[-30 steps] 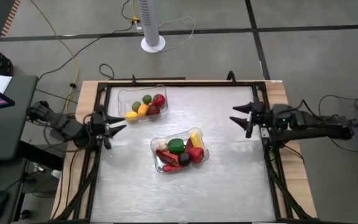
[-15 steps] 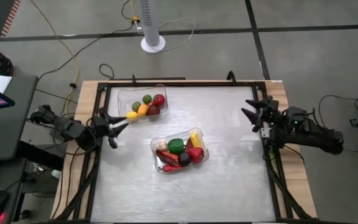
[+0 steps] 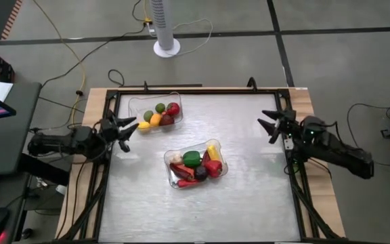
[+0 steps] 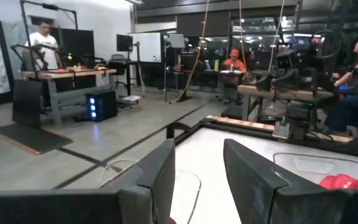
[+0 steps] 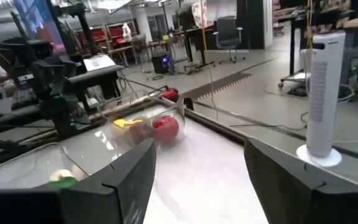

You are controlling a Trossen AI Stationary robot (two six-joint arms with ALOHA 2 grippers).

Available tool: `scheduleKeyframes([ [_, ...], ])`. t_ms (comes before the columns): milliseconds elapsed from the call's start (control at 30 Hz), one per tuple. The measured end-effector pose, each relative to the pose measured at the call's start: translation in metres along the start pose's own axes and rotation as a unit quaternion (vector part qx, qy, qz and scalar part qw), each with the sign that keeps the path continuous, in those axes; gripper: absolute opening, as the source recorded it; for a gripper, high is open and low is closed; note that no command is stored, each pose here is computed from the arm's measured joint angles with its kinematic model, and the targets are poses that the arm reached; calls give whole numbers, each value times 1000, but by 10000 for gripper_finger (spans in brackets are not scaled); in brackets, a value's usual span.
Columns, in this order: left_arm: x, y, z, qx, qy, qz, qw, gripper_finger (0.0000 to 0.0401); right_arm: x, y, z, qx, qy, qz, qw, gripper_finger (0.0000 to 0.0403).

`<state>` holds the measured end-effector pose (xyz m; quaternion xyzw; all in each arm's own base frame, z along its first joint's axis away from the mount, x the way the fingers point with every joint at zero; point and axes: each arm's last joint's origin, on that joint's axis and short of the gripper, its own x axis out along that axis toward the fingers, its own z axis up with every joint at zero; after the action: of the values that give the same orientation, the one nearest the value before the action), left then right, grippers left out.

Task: Sort produce into baskets
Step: Return to Home Position

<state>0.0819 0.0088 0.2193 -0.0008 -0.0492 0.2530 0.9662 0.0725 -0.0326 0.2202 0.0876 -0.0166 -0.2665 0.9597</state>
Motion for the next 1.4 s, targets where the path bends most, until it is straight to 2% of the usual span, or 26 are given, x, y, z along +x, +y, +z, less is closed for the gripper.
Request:
scheduleKeyframes([
  [267, 4, 7, -1, -5, 2, 6, 1000, 123, 6, -8, -14, 7, 17, -9, 1000, 258],
  [433, 4, 7, -11, -2, 43, 9, 999, 123, 8, -12, -24, 6, 30, -20, 999, 248],
  [767, 9, 4, -40, -11, 54, 8, 998, 123, 18, -12, -47, 21, -12, 7, 1000, 226],
  [900, 9, 4, -42, -19, 56, 8, 998, 123, 19, -11, -48, 30, -24, 15, 999, 221],
  [1033, 9, 4, -43, -8, 60, 3, 998, 123, 19, -10, -48, 15, -28, 20, 999, 217],
  [1167, 9, 6, -45, 1, 70, 41, 997, 123, 19, -11, -48, 24, -31, 9, 999, 216],
  [1267, 8, 8, -47, -18, 76, 69, 995, 123, 19, -11, -48, 43, -32, 3, 999, 217],
  [1400, 8, 8, -47, -34, 74, 78, 994, 123, 19, -11, -48, 44, -32, 4, 999, 216],
])
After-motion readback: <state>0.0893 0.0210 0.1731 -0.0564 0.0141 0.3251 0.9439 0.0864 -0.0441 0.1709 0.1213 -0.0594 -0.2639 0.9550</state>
